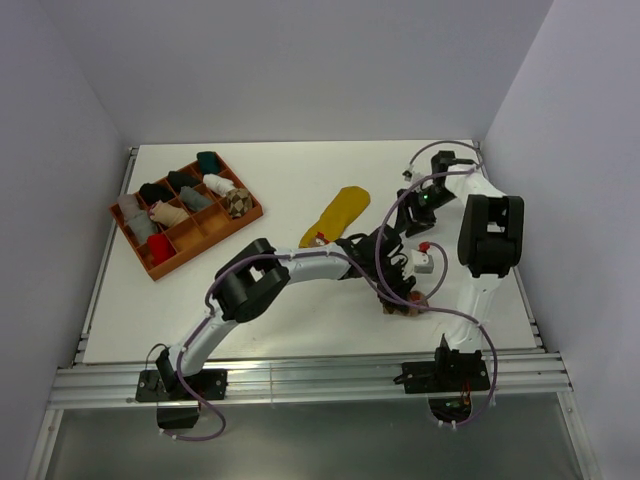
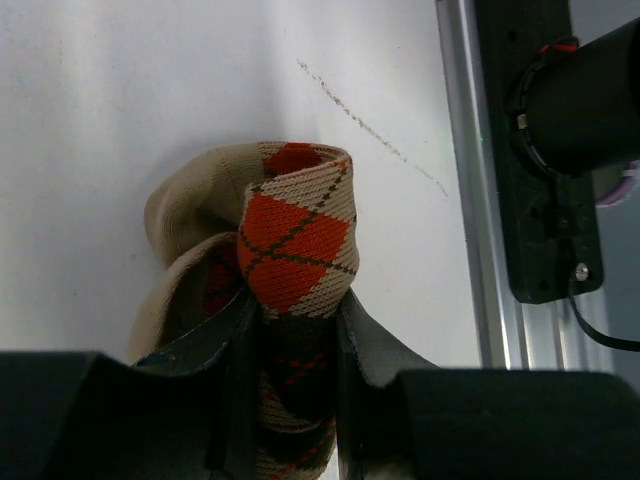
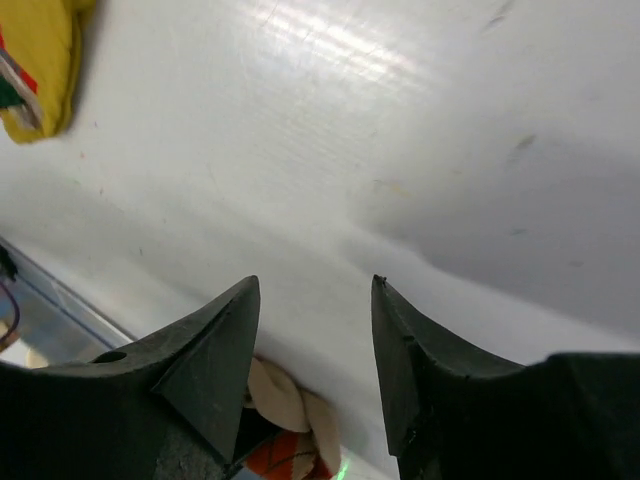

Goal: Roll the socks
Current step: Roll the sock at the center of the board.

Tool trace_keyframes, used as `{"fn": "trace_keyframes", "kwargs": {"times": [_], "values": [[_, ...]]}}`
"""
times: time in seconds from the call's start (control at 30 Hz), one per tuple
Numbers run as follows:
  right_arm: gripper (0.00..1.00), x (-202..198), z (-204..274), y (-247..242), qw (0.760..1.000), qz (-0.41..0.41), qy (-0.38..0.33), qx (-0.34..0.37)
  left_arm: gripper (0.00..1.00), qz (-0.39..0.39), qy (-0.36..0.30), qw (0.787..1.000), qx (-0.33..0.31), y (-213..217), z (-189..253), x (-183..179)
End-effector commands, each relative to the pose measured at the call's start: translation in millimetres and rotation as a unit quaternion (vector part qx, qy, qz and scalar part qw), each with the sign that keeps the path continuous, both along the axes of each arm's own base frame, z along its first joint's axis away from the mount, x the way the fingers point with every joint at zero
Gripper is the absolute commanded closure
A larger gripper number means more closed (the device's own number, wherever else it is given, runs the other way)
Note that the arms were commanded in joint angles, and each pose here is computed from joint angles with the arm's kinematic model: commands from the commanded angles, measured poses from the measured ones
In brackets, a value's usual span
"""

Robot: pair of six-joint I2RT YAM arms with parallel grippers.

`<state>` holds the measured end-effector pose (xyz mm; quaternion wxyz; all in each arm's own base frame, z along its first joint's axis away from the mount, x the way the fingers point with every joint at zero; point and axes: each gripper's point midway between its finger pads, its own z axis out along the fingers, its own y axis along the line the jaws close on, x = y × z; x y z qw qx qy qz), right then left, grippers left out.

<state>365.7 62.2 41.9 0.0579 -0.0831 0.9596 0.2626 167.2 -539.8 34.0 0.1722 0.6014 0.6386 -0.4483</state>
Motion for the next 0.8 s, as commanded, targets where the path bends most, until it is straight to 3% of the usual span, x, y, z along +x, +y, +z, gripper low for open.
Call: {"fn": "trace_keyframes", "kwargs": {"times": [0.0, 0.17, 0.33, 0.53, 0.77], "values": [[0.44, 42.8, 40.9, -25.6, 0.994, -0.044, -0.103, -0.012, 1.00, 0.022, 0.145, 0.970, 0.196, 73.4, -95.9, -45.7], [0.43, 50.7, 68.9, -56.2, 0.985, -0.090, -0.140, 0.035, 1.00, 0.055, 0.182, 0.958, 0.213, 80.8, -105.9, -41.9], [0.43, 27.9, 80.7, -75.8, 0.981, -0.085, -0.170, 0.028, 1.00, 0.079, 0.218, 0.947, 0.221, 88.3, -111.1, -30.4], [0.46, -2.6, 92.2, -63.7, 0.975, -0.044, -0.213, 0.037, 1.00, 0.101, 0.248, 0.933, 0.241, 97.8, -116.6, -18.1], [0.46, -45.3, 100.4, -53.7, 0.954, 0.090, -0.286, 0.028, 1.00, 0.123, 0.300, 0.912, 0.252, 103.6, -122.3, 1.6]]}}
